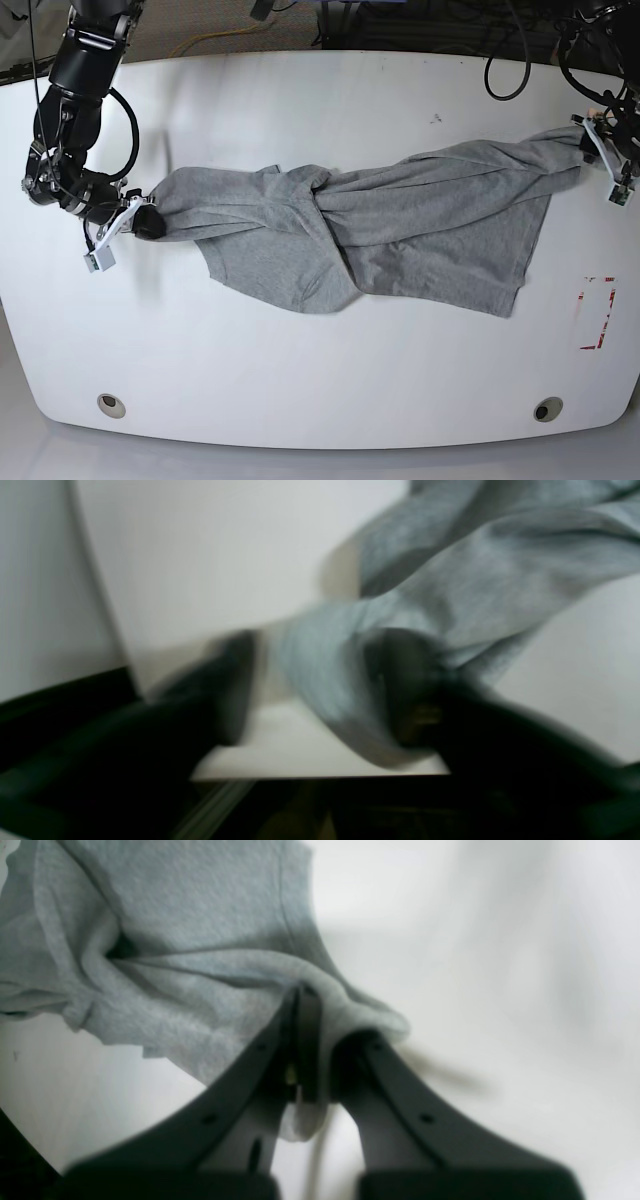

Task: Fold the T-shirt properly
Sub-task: 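Release the shirt with the left gripper and regrasp the shirt hem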

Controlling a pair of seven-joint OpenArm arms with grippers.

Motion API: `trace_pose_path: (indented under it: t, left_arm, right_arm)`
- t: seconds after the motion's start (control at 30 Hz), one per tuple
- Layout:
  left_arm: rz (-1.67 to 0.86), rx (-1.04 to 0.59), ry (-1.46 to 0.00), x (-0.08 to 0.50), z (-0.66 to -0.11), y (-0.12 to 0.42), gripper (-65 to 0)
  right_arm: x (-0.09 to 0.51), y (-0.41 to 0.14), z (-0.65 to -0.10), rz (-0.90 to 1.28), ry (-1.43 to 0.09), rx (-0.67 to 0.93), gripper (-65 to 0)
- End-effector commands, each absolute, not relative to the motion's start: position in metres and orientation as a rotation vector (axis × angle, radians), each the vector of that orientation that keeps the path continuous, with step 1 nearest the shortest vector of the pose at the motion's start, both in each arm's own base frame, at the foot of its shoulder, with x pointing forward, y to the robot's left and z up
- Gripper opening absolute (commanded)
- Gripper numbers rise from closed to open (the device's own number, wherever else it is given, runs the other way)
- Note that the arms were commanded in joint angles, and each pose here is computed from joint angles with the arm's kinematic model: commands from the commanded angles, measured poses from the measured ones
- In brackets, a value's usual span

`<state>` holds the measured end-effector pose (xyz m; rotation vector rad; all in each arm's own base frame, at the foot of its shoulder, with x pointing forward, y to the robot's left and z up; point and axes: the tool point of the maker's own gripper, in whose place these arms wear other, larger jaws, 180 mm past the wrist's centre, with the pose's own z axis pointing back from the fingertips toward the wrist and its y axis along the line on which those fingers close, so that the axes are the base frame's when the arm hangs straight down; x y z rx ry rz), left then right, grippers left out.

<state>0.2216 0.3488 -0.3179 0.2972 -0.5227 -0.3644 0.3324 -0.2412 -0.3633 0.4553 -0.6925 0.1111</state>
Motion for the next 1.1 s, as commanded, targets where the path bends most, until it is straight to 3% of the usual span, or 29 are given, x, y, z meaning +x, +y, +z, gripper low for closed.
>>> trace_pose_path:
  t: [0.0, 0.2, 0.4, 0.8, 1.07]
  left_arm:
    - [-0.388, 0.3, -0.544, 0.224, -0.313, 0.347, -15.3]
    - [-0.396, 0.207, -0.62, 0.234, -0.306, 0.327, -17.5]
    - [-0.366, 0.154, -0.83, 0.283, -0.261, 0.318, -17.5]
    - [-0.176, 0.012, -0.811, 0.376, -0.28, 0.326, -17.8]
    - [-0.173, -0.121, -0.833, 0.411, -0.31, 0.302, -17.6]
  right_arm:
    - [0.344, -0.248, -0.343, 0.124, -0.775, 0.441, -65.0]
    - [0.345, -0.239, -0.336, 0.142, -0.805, 0.442, -65.0]
    - [0.347, -0.235, -0.334, 0.146, -0.814, 0.448, -65.0]
    - [0.347, -0.234, -0.333, 0.143, -0.818, 0.454, -65.0]
    - [0.348, -0.234, -0.332, 0.143, -0.821, 0.454, -65.0]
